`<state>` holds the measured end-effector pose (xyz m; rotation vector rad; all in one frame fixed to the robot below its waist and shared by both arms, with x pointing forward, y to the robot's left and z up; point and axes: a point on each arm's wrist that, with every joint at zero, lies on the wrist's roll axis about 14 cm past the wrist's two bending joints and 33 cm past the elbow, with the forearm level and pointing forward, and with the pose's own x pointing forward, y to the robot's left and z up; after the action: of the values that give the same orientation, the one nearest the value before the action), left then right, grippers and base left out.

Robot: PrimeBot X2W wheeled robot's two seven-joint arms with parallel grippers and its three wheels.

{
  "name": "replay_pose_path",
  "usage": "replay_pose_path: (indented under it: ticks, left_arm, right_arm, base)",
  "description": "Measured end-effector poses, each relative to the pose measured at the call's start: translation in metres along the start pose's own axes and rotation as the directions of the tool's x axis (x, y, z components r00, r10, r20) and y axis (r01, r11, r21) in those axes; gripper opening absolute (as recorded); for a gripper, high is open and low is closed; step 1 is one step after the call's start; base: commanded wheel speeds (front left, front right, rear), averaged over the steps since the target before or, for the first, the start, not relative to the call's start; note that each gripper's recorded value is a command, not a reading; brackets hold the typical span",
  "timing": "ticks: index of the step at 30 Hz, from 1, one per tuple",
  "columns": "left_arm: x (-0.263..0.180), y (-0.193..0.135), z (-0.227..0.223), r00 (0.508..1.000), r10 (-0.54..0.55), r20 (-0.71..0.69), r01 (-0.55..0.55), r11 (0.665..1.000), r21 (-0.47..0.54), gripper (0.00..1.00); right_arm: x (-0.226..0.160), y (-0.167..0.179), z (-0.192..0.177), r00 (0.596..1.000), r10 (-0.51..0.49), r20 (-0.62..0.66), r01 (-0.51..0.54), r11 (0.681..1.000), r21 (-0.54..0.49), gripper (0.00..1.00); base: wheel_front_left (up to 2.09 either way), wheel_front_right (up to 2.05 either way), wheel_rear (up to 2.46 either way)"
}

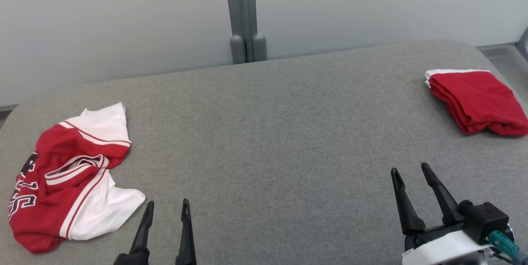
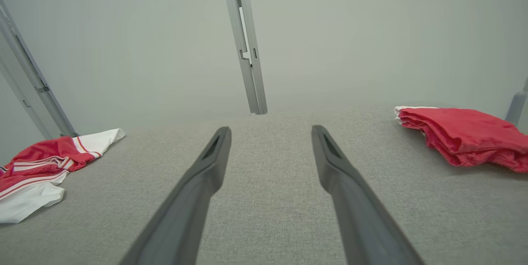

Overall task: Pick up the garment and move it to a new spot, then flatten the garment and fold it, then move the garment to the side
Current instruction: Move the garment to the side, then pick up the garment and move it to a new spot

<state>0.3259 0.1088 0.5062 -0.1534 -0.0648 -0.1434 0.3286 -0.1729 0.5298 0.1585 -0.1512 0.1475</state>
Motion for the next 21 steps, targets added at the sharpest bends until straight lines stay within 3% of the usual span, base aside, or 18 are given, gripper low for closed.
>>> replay_pose_path:
  ticks: [21]
  left_arm:
    - [-0.025, 0.002, 0.006, 1.000, 0.011, 0.018, -0.010, 1.000, -0.006, 1.00]
  right_arm:
    - [-0.018, 0.008, -0.004, 1.000, 0.013, -0.013, -0.012, 1.000, 0.014, 1.00]
  base:
    - [0.00, 0.00, 0.00]
